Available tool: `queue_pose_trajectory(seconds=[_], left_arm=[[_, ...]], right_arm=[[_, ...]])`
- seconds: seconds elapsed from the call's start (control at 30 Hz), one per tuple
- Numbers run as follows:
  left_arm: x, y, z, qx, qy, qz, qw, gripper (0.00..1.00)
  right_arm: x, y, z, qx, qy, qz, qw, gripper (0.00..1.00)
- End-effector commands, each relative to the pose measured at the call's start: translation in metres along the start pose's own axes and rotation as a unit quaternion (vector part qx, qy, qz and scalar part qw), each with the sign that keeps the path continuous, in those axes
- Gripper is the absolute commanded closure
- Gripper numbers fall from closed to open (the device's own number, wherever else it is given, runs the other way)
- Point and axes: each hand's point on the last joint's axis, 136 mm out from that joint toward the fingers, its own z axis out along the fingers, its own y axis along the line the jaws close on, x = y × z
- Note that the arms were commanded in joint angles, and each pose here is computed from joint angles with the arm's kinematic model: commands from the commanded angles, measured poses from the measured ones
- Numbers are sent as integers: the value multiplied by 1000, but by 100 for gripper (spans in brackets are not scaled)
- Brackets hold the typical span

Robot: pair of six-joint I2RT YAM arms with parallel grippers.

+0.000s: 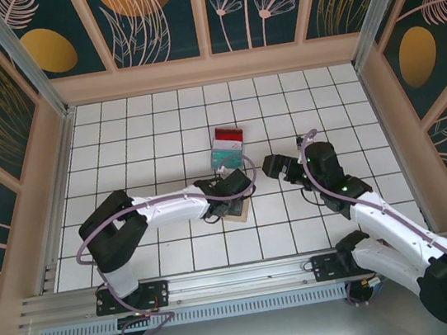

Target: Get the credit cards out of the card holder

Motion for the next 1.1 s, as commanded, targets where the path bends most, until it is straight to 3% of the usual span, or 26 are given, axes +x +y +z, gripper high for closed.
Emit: queue_pose_trajectory(seconds=[0.0, 0.2, 0.5, 0.7, 0.93, 1.07], left_arm=[[6, 3, 7, -9, 18, 8, 1000, 54], [17, 8, 19, -26, 41, 23, 999, 56], [15, 9, 12, -20, 30, 12, 999, 93], [3, 9, -2, 9, 3, -32, 999, 95], [-18, 22, -36, 68, -56, -112, 990, 94], [-31, 24, -59, 91, -86, -123, 984, 93]], right_arm=[[-4, 2, -1, -1, -16, 3, 1000, 1], [-5, 1, -1, 0, -17, 4, 1000, 1], [3, 4, 7, -8, 5, 3, 1000, 1], [26, 15, 25, -30, 58, 2, 998, 10], [56, 25, 40, -45, 110, -3, 993, 8], [63, 30, 46, -52, 127, -3, 991, 8]])
